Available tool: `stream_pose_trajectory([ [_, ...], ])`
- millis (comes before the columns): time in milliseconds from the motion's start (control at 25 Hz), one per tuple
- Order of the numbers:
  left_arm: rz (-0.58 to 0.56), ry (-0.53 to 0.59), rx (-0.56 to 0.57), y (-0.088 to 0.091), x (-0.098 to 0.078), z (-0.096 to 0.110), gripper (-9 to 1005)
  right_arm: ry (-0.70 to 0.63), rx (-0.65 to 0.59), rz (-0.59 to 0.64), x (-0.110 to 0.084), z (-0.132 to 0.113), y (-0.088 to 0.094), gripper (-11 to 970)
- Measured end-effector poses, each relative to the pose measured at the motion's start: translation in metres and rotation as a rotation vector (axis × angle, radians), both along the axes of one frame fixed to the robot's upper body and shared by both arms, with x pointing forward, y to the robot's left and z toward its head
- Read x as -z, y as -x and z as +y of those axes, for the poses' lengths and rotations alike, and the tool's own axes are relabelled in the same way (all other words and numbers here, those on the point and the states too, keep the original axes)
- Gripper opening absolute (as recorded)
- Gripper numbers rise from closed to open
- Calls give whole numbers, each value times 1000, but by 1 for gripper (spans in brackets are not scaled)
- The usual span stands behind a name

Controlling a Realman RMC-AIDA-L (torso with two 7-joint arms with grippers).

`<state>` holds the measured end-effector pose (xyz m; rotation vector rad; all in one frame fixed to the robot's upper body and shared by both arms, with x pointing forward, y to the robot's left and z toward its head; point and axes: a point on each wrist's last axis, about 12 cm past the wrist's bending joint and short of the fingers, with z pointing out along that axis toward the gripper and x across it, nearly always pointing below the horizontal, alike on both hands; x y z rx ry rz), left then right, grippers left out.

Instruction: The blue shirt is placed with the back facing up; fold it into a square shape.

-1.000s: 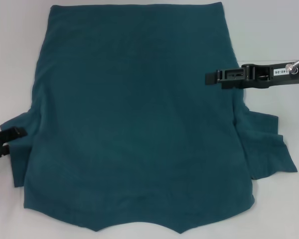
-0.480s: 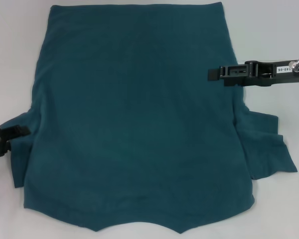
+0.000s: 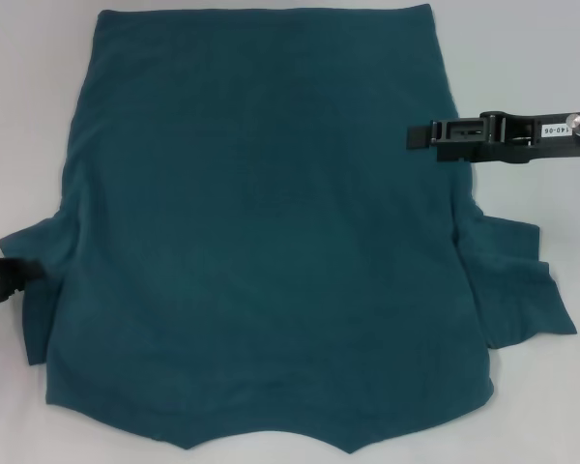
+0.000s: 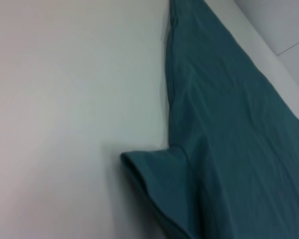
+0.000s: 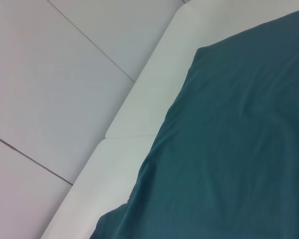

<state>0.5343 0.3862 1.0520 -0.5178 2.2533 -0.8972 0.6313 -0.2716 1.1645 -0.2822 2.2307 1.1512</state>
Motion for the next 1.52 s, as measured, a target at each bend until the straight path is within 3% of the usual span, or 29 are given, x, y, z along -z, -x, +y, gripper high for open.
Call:
stream_pose_trajectory([
  [160,1,-20,14,1,1,0,142,-1,-1,2,0,0,1,879],
  [400,-21,-65,52,-2,-2,0,65,-4,4,12,3,-2,2,879],
  [600,-97,-171,116,-7,-13,2,1,-3,11,17,4,-5,3,879],
  [1080,-103,-485,276,-36,-48,16,2,-3,15,26,5,-9,4,879],
  [1520,-55,-619,314,-56,-70,25,1,2,18,30,6,-12,6,879],
])
